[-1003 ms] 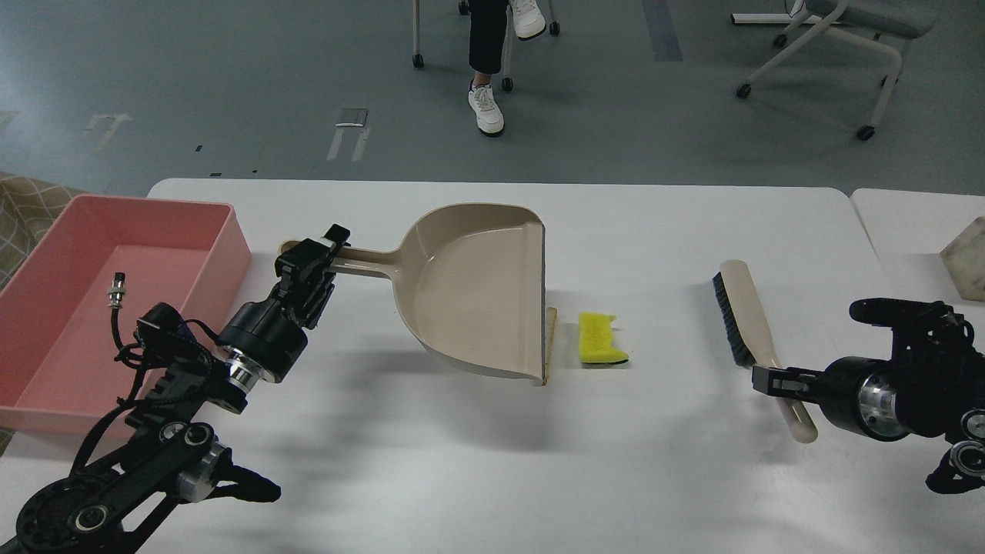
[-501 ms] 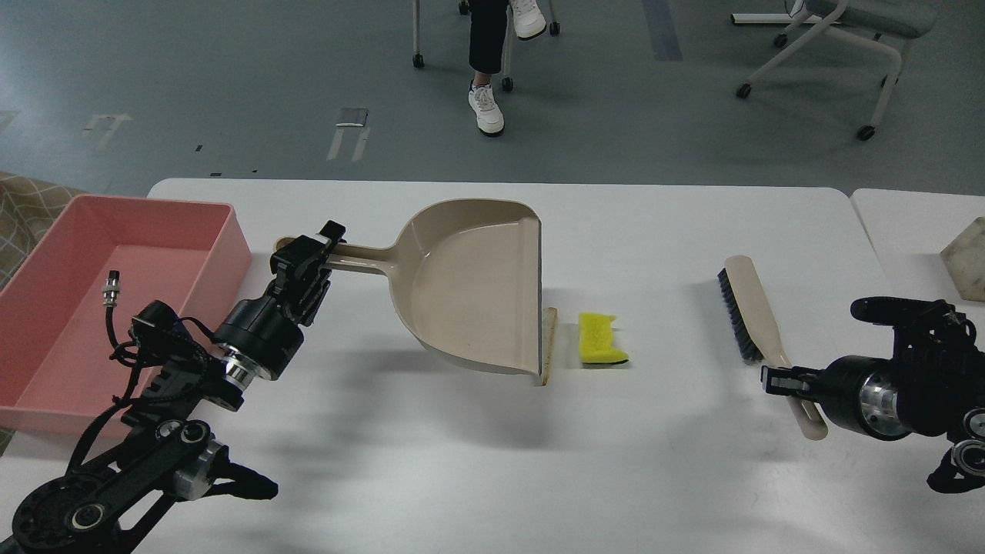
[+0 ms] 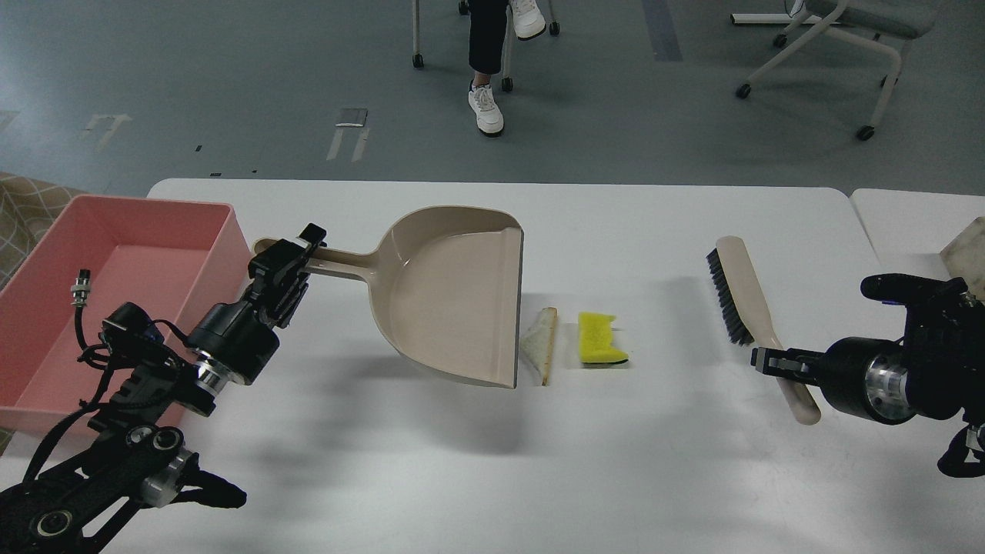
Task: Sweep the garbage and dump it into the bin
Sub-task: 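Sweep the yellow sponge and stick into the dustpan with the brush, then lift the brush away and set it down with the right gripper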
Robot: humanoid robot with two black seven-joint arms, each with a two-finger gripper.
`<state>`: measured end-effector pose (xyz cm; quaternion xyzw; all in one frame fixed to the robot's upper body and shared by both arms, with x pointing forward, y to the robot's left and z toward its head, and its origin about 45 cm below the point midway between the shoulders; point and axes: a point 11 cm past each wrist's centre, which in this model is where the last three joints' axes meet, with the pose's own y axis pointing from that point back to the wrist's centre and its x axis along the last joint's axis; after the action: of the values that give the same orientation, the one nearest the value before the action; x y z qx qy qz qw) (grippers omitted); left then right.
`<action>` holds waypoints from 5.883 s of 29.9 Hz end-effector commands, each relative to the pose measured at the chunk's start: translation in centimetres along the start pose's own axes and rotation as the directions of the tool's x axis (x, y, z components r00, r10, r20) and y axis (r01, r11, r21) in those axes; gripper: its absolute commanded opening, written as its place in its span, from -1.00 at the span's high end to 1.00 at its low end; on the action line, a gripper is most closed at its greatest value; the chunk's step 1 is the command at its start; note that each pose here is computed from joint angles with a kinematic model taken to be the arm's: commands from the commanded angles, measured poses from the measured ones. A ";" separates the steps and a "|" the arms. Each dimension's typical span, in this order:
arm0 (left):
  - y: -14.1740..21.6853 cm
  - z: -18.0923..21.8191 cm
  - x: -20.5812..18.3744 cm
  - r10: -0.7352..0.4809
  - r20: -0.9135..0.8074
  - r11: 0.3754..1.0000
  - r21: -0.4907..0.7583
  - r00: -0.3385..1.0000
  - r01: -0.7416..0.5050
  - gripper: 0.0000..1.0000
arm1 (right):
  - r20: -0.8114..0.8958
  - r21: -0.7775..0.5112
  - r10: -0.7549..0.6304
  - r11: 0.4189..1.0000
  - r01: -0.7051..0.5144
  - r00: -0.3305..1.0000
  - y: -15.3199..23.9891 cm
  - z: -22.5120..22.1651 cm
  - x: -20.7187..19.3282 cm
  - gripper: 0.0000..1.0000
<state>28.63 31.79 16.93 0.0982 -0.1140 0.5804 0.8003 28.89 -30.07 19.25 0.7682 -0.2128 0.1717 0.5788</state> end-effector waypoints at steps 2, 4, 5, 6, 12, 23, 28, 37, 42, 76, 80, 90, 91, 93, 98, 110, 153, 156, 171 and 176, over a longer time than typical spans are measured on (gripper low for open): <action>0.9 -1.6 0.6 0.014 0.021 0.999 0.028 1.000 -0.015 1.00 | 0.001 0.044 -0.018 0.999 0.017 1.000 -0.8 -1.6 -0.5 1.00; 1.3 -2.2 0.7 0.016 0.035 0.999 0.042 0.999 -0.018 1.00 | 0.002 0.070 -0.019 0.997 0.018 1.000 -1.1 -2.6 -0.6 1.00; 1.3 -2.3 0.6 0.011 0.043 0.999 0.044 0.999 -0.013 1.00 | 0.002 0.076 -0.019 0.997 0.019 1.000 -1.2 -2.8 -0.6 1.00; 1.4 -2.4 0.6 0.005 0.063 0.999 0.048 0.998 -0.008 1.00 | 0.002 0.086 -0.023 0.996 0.022 1.000 -1.4 -3.2 -0.8 1.00; 1.6 -2.8 0.1 -0.031 0.155 0.998 0.061 0.987 0.022 1.00 | 0.003 0.114 -0.027 0.993 0.027 1.000 -1.8 -4.3 -0.9 1.00; 2.3 -5.6 -1.8 -0.035 0.187 0.988 0.154 0.982 0.006 1.00 | -0.028 0.115 -0.049 0.992 0.052 0.998 -1.2 -4.3 -0.8 1.00; 1.8 -5.7 -1.7 -0.029 0.185 0.984 0.176 0.982 -0.004 1.00 | -0.033 0.120 -0.060 0.991 0.064 0.998 -1.2 -4.3 -0.8 1.00; 0.8 -7.2 -1.5 -0.004 0.188 0.976 0.216 0.982 -0.038 1.00 | -0.034 0.127 -0.077 0.989 0.081 0.996 -1.4 -4.6 -1.4 1.00; 0.5 -7.2 -2.6 -0.004 0.164 0.976 0.216 0.987 -0.032 1.00 | -0.036 0.128 -0.085 0.988 0.088 0.996 -1.5 -4.6 -1.6 1.00; -0.4 -5.6 -3.8 0.029 0.138 0.985 0.166 0.990 -0.052 1.00 | -0.003 0.307 -0.142 0.942 0.136 0.990 -5.0 -12.1 -3.3 1.00; -0.3 -5.5 -3.6 0.032 0.137 0.985 0.163 0.990 -0.055 1.00 | -0.011 0.336 -0.168 0.928 0.162 0.986 -6.3 -14.3 -3.9 1.00; -0.4 -5.4 -2.9 0.047 0.140 0.985 0.158 0.989 -0.069 1.00 | -0.039 0.375 -0.182 0.909 0.183 0.982 -8.5 -19.2 -3.4 1.00; -0.4 -5.4 -2.9 0.047 0.140 0.985 0.158 0.989 -0.069 1.00 | -0.039 0.380 -0.182 0.907 0.183 0.982 -8.5 -19.4 -3.4 1.00; -0.4 -5.4 -3.0 0.046 0.138 0.985 0.158 0.989 -0.068 1.00 | -0.041 0.395 -0.181 0.900 0.183 0.983 -8.3 -19.9 -3.5 1.00; -0.5 -5.3 -2.9 0.043 0.137 0.986 0.156 0.990 -0.065 1.00 | 0.014 0.459 -0.133 0.881 0.112 0.991 -6.3 -20.2 -1.7 1.00; -0.7 -5.3 -3.0 0.070 0.080 0.983 0.165 0.994 -0.083 1.00 | 0.097 0.217 0.019 0.975 -0.040 0.995 -2.3 -7.0 3.2 1.00; -1.5 -4.8 -2.4 0.079 0.077 0.984 0.152 0.994 -0.090 1.00 | 0.112 -0.104 -0.034 0.994 0.046 0.993 1.8 5.4 -0.4 0.26; -1.5 -4.8 -2.4 0.079 0.077 0.984 0.152 0.994 -0.090 1.00 | 0.118 -0.102 -0.014 0.994 0.026 0.993 2.1 5.5 0.2 -0.05; -1.6 -4.7 -2.1 0.098 0.040 0.982 0.158 0.994 -0.103 1.00 | 0.145 -0.080 0.082 0.994 -0.071 0.986 3.4 5.1 3.3 -1.00; -2.1 -4.3 -1.6 0.113 0.022 0.982 0.152 0.993 -0.115 1.00 | 0.207 -0.015 0.145 0.989 -0.145 0.968 4.2 3.9 5.6 -1.00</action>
<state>30.09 30.89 11.96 0.1609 -0.0792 0.6302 0.7554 30.67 -36.17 23.41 0.7514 -0.3079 0.1337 0.5681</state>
